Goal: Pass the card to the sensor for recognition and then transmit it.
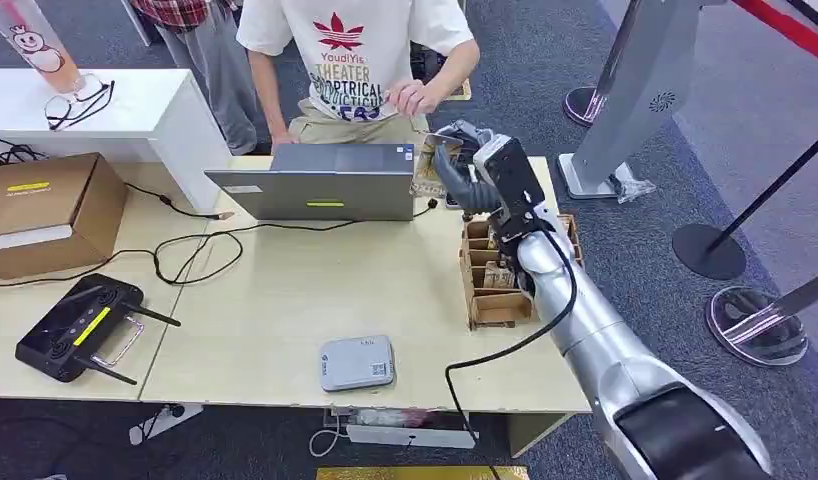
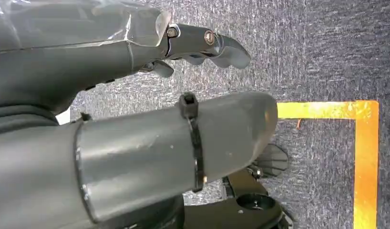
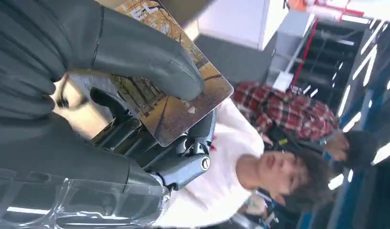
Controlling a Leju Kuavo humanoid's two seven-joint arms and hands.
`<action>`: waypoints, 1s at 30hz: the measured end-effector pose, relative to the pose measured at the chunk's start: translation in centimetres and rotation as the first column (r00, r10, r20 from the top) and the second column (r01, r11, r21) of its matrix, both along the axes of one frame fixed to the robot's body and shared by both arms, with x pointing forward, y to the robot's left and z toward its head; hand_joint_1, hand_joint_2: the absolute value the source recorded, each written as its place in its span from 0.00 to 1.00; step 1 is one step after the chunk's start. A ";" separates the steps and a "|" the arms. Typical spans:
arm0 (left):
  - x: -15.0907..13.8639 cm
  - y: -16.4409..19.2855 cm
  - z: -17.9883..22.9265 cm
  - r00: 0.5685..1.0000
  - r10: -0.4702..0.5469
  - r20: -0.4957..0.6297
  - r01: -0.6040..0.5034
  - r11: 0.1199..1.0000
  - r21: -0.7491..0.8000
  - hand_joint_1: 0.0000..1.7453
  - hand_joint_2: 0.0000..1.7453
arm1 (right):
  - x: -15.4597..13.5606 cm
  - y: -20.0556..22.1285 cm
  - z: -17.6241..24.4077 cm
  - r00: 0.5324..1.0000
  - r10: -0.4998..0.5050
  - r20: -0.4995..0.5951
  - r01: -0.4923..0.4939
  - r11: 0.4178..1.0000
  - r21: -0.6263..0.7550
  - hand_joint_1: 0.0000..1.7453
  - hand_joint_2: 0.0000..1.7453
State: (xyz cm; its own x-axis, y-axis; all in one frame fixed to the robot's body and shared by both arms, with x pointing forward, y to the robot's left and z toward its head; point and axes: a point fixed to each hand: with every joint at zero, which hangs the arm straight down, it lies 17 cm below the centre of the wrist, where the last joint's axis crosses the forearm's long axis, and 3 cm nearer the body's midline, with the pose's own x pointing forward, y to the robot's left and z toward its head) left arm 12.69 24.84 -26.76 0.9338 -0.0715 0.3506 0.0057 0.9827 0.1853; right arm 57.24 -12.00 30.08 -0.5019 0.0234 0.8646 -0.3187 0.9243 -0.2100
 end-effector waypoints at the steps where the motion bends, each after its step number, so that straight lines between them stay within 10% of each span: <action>1: 0.1 -0.1 0.0 1.000 -0.002 0.000 0.002 1.000 -0.001 0.00 0.00 | 0.3 -0.2 0.7 1.000 -0.019 0.018 0.019 1.000 -0.012 1.00 1.00; 17: 0.9 -1.0 0.3 1.000 -0.022 0.008 0.022 1.000 0.001 0.00 0.00 | 2.6 -4.1 8.1 0.846 -0.380 0.374 0.454 0.881 -0.133 1.00 1.00; 30: 1.3 -0.9 0.4 1.000 -0.016 0.010 0.016 1.000 0.010 0.00 0.00 | 1.9 -2.2 2.3 0.834 -0.383 0.396 0.495 0.837 -0.234 1.00 1.00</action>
State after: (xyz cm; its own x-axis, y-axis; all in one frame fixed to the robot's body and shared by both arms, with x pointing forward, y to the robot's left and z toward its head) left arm 13.98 23.90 -26.40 0.9289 -0.0902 0.3592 0.0199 0.9806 0.1948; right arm 59.13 -14.19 32.41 -0.6164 0.5505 0.5630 0.2426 0.8130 -0.5294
